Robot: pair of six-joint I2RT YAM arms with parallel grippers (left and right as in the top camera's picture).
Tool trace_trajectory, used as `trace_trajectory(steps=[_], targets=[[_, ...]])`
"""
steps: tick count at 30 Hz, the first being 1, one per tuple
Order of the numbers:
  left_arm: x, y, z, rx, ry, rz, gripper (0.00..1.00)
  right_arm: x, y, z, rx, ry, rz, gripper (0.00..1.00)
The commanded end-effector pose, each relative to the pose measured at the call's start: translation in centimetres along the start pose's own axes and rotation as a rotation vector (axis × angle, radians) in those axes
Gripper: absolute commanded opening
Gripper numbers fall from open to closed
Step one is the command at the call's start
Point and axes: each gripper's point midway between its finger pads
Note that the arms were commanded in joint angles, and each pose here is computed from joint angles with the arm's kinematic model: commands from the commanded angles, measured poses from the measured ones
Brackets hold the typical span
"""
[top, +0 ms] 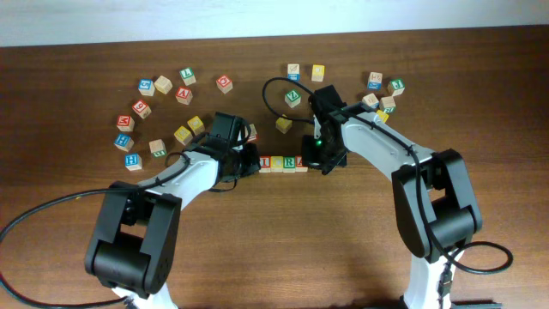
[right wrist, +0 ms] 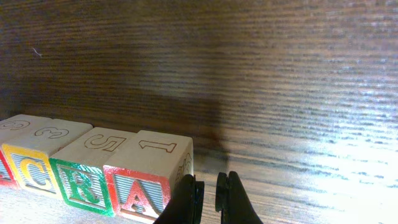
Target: Spell out ICRA
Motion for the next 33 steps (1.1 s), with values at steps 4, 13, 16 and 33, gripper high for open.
trace_trajectory(steps=[4,13,16,33], targets=[[-0.8,0.6,-0.3,-0.009,0.032,0.029,0.0,-0.3,0.8,-0.5,-0.02,-0.055,0.008,0.04],[-0.9,0.6,-0.5,-0.007,0.037,0.03,0.0,-0.3,0.8,-0.5,-0.02,-0.051,0.008,0.06],[-0.8,0.6,0.1,0.023,0.037,0.024,0.0,-0.2,0.8,-0.4,-0.02,-0.051,0.007,0.17],[1.3,-6.6,3.7,0.262,0.016,-0.089,0.04,1.8,-7.3,-1.0,-0.078,0.008,-0.048,0.29]])
Point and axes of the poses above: each gripper's point midway between its finger pads, its own y axis out along the fingers, its own z axis along the line the jaws close on, x = y × z, and after that the axes turned 15 degrees about y, right-handed
